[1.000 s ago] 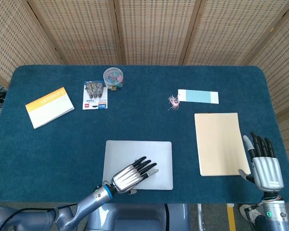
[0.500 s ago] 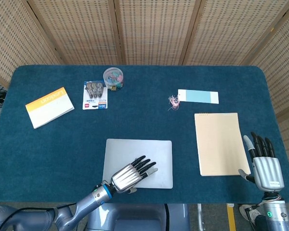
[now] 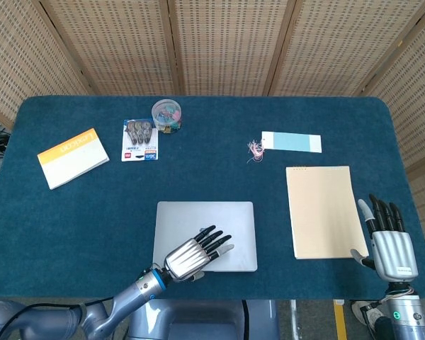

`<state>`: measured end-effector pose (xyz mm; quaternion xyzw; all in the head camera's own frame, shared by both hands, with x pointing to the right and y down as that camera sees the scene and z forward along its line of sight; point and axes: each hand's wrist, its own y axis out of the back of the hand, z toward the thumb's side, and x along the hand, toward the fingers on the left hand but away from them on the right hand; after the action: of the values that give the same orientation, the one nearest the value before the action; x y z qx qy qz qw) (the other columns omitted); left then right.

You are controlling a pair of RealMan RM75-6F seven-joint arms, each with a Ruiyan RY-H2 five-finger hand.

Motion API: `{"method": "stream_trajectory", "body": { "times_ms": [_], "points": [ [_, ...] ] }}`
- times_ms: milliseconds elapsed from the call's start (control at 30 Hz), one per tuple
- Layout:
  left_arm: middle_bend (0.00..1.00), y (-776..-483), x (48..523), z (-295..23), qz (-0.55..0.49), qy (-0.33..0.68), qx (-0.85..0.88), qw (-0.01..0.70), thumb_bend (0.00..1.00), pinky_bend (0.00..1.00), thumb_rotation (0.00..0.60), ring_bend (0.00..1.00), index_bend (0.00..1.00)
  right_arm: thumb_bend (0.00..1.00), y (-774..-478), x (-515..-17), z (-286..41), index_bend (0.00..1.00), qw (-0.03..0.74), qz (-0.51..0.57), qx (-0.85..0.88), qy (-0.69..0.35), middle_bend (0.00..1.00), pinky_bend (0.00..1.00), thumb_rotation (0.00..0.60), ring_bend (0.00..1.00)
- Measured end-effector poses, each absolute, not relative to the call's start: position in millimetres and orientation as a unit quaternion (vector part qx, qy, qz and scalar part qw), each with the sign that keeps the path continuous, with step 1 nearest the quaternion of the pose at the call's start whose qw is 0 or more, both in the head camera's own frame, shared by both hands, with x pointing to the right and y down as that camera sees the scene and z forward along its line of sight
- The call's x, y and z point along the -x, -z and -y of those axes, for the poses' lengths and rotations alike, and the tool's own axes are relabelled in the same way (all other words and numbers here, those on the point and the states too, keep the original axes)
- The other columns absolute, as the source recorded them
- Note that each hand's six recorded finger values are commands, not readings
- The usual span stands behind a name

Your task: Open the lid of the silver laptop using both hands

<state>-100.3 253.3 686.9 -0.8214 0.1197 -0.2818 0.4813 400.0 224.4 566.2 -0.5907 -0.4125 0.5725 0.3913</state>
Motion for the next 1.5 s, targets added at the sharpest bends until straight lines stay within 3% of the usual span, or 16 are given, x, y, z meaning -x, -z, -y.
{"method": "stream_trajectory", "body": {
  "times_ms": [133,933,1067,1500],
  "points": [
    [0.0,-688.4,102.0,-249.4,-0.125,0.284,0.808,0.5,0.41,0.0,0.6,0.0,0.0,0.0,-566.3,-399.8,-224.4,0.0,0.391,0.413,0.592,-0.572,0.0,0.0,0.6,0.0],
    [0.0,-708.4,93.8,-222.8,-0.156,0.328,0.784,0.503,0.44,0.0,0.6,0.0,0.0,0.0,-566.8,-399.9,-224.5,0.0,0.386,0.413,0.596,-0.57,0.0,0.0,0.6,0.0],
    [0.0,-709.2,91.8,-218.9,-0.157,0.33,0.778,0.512,0.5,0.0,0.6,0.0,0.0,0.0,-567.4,-399.9,-224.5,0.0,0.385,0.412,0.597,-0.57,0.0,0.0,0.6,0.0],
    [0.0,-706.7,99.2,-179.8,-0.214,0.36,0.742,0.522,0.52,0.0,0.6,0.0,0.0,0.0,-566.9,-401.2,-224.2,0.0,0.382,0.415,0.598,-0.569,0.0,0.0,0.6,0.0]
  ]
}}
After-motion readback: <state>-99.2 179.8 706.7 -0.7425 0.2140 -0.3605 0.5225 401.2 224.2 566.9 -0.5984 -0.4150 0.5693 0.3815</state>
